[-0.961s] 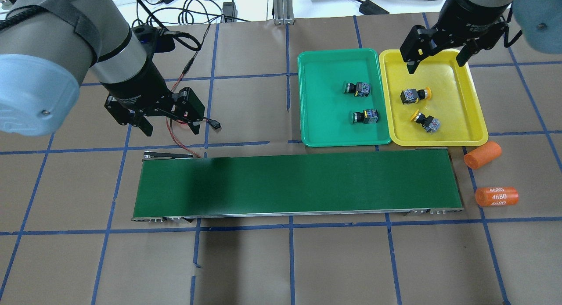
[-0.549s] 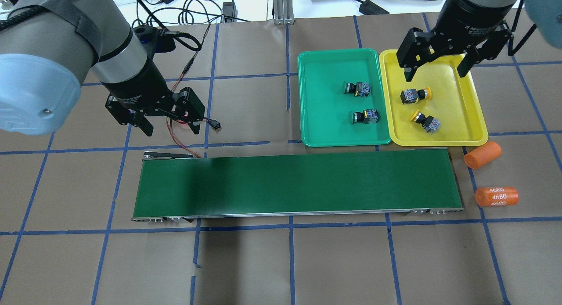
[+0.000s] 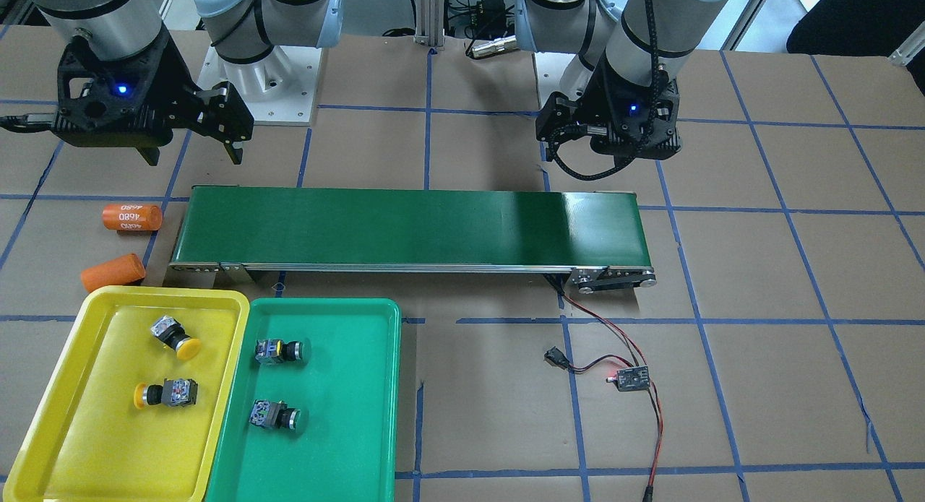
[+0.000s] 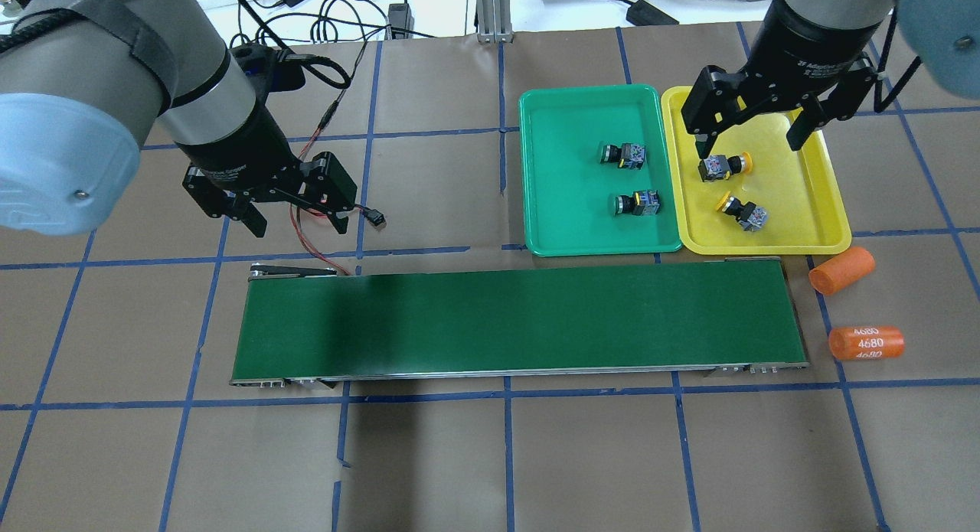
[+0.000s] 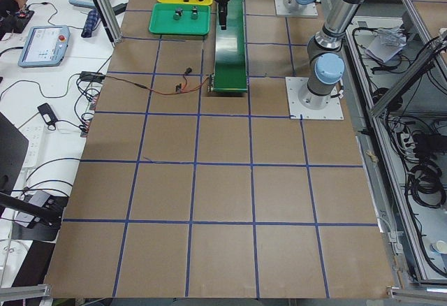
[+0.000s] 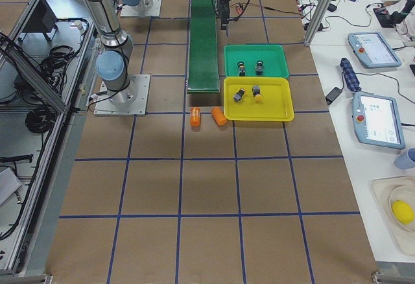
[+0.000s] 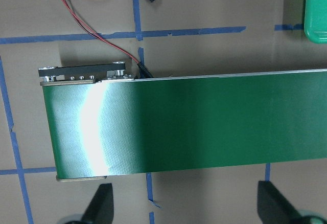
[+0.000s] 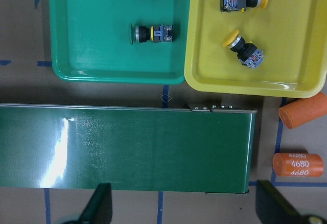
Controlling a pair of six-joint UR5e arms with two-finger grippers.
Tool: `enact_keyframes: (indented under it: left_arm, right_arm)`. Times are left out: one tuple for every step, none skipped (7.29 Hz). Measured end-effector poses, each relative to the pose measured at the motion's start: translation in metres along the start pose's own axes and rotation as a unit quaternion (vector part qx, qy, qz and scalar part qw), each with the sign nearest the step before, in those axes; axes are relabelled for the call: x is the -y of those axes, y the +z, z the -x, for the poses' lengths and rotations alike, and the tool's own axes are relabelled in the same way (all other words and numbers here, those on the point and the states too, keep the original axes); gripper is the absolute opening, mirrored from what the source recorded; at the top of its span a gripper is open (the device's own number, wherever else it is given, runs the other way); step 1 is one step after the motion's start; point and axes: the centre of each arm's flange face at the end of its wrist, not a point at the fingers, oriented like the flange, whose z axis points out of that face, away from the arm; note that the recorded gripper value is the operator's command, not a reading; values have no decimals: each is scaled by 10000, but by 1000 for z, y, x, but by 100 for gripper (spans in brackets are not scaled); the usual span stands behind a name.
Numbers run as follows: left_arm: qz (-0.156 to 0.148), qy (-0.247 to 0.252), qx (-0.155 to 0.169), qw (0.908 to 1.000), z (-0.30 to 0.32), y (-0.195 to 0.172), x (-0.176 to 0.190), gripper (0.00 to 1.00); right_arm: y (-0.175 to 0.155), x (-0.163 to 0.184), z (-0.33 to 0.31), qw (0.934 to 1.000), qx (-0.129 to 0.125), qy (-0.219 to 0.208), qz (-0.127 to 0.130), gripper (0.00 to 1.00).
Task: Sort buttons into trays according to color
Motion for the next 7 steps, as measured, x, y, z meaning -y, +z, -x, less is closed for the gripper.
enact_keyframes:
  left_arm:
    - [3, -1, 0, 10000, 0, 0, 0, 100]
    - [2, 0, -2, 10000, 0, 0, 0, 100]
    - [0, 0, -5, 10000, 0, 0, -1, 100]
    - [-2, 1, -7, 10000, 0, -1, -1, 100]
    - [-1, 8, -6, 10000, -1, -1, -1, 100]
    - [1, 17, -6, 10000, -2, -1, -1, 100]
    - [0, 19, -6, 10000, -2, 0, -1, 100]
  right_arm:
    - [5, 0, 0, 10000, -8, 11, -20, 100]
    - [6, 0, 1, 10000, -11, 26, -54, 100]
    - [5, 0, 1, 10000, -12, 28, -87, 100]
    - [2, 1, 2, 9999, -9, 29, -125, 100]
    - [-1, 0, 2, 9999, -9, 31, -160, 100]
    - [-3, 0, 2, 9998, -10, 34, -177, 100]
    - [-3, 0, 1, 9998, -14, 38, -172, 100]
